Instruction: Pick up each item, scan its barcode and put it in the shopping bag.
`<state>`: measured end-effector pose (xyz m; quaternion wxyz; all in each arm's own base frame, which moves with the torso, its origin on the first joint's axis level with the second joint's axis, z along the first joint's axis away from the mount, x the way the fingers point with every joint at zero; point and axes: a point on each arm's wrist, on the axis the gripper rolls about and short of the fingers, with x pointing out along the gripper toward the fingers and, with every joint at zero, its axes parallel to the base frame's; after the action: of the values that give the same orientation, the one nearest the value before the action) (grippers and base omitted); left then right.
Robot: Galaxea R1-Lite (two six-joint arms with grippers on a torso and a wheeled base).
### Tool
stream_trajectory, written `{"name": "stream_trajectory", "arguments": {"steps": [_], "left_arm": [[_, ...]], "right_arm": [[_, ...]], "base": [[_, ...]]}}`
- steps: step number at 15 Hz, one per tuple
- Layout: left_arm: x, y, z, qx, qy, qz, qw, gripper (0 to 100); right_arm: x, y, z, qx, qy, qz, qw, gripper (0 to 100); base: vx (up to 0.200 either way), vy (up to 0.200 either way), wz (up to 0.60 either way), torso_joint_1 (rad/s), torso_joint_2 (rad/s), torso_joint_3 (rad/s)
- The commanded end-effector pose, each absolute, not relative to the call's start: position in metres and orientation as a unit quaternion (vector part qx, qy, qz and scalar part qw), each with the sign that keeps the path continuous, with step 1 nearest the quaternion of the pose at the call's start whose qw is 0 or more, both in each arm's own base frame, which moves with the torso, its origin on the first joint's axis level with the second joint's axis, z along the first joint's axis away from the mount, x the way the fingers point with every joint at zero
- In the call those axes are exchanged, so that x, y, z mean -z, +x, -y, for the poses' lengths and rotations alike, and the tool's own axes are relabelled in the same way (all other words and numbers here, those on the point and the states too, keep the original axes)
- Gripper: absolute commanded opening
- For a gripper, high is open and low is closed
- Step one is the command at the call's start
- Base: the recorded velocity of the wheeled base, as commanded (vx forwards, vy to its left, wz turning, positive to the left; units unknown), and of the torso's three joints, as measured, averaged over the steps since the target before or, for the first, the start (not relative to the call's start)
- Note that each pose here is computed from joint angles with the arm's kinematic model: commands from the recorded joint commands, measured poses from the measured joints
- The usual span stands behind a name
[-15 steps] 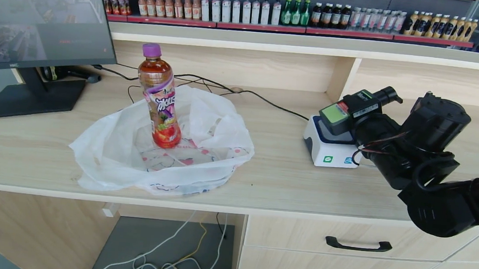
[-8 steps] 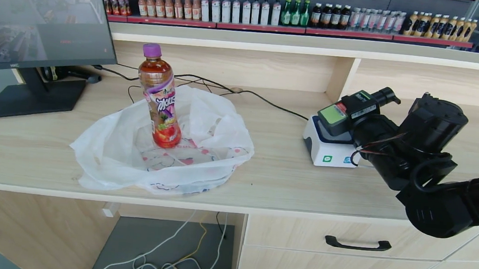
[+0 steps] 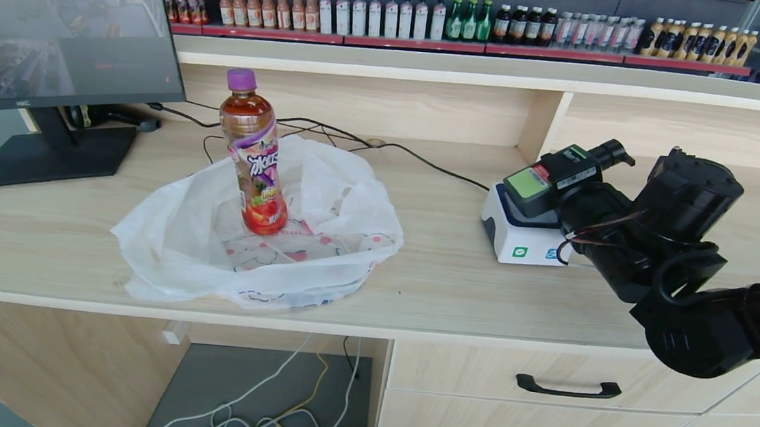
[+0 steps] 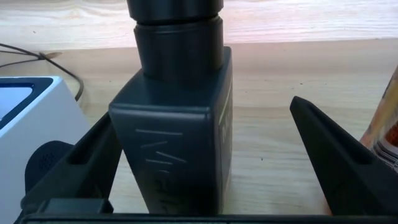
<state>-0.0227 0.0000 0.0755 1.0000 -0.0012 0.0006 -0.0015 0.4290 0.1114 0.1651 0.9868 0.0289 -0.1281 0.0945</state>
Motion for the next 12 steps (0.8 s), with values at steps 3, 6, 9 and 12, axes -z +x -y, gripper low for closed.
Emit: {"name": "stream_trajectory", "arguments": {"steps": [3,6,9,12], "left_arm": [[-0.0755,-0.0227,0.0,0.002,-0.002,-0.001,1.0,100],[-0.0755,-0.0227,0.0,0.002,-0.002,-0.001,1.0,100],[-0.0755,-0.0227,0.0,0.002,-0.002,-0.001,1.0,100],[-0.0755,-0.0227,0.0,0.002,-0.002,-0.001,1.0,100]], "right_arm": [[-0.1666,0.4328,-0.1132,-0.095,0.032,0.136,0.986,100],[-0.1642,0.4329,-0.1153,-0.099,0.045,0.131,0.985,100],[-0.1644,0.4332,-0.1145,-0.095,0.046,0.131,0.986,100],[-0.1617,0.4333,-0.1131,-0.094,0.048,0.127,0.986,0]], "base": [[0.0,0.0,0.0,0.0,0.0,0.0],[0.0,0.0,0.0,0.0,0.0,0.0],[0.0,0.0,0.0,0.0,0.0,0.0],[0.0,0.0,0.0,0.0,0.0,0.0]]}}
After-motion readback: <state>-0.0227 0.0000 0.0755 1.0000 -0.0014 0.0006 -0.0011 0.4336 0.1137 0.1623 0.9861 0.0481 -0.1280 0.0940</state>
